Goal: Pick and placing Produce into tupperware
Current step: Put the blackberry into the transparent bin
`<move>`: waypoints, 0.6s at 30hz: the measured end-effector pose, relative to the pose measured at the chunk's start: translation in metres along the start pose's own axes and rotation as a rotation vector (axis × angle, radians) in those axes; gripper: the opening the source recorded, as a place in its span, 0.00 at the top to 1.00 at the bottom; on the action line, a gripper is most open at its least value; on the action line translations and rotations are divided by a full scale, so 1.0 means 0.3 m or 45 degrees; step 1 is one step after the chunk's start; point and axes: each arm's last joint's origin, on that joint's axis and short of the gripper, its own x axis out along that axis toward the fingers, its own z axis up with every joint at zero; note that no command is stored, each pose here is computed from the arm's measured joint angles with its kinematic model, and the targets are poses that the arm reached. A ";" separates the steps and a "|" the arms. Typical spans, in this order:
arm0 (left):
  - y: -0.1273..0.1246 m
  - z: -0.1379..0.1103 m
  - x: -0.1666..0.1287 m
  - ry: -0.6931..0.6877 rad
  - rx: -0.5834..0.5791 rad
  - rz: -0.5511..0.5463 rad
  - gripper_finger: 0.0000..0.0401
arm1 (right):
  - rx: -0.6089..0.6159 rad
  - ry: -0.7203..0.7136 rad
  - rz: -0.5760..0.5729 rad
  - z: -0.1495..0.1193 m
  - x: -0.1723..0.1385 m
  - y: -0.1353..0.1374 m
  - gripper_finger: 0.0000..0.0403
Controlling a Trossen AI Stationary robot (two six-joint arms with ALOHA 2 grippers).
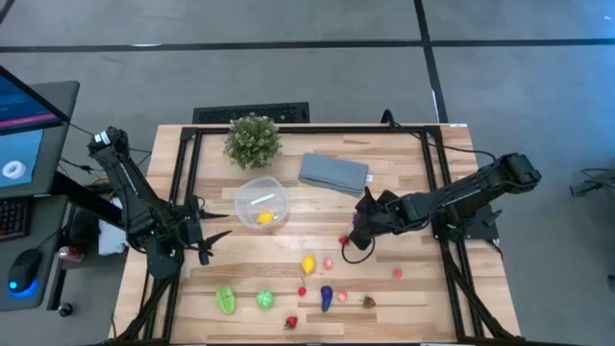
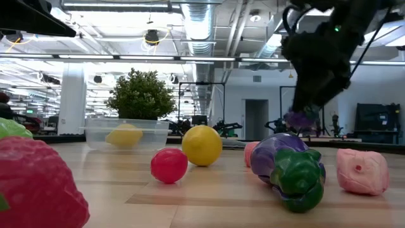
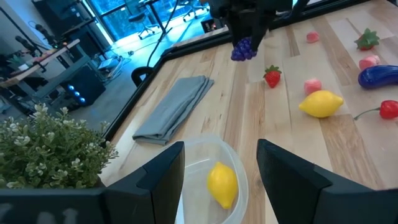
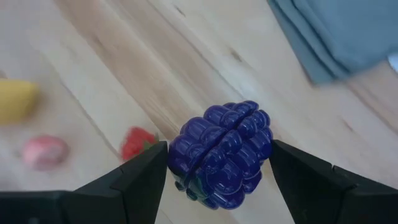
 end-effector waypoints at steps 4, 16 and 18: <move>0.000 0.000 0.000 0.000 0.000 0.000 0.52 | -0.044 -0.089 0.087 0.043 -0.012 0.025 0.25; 0.000 0.000 0.000 -0.002 -0.001 0.002 0.52 | -0.151 -0.383 0.259 0.173 -0.039 0.055 0.25; 0.000 0.000 0.000 -0.002 -0.001 0.002 0.52 | -0.169 -0.427 0.279 0.189 -0.041 0.057 0.25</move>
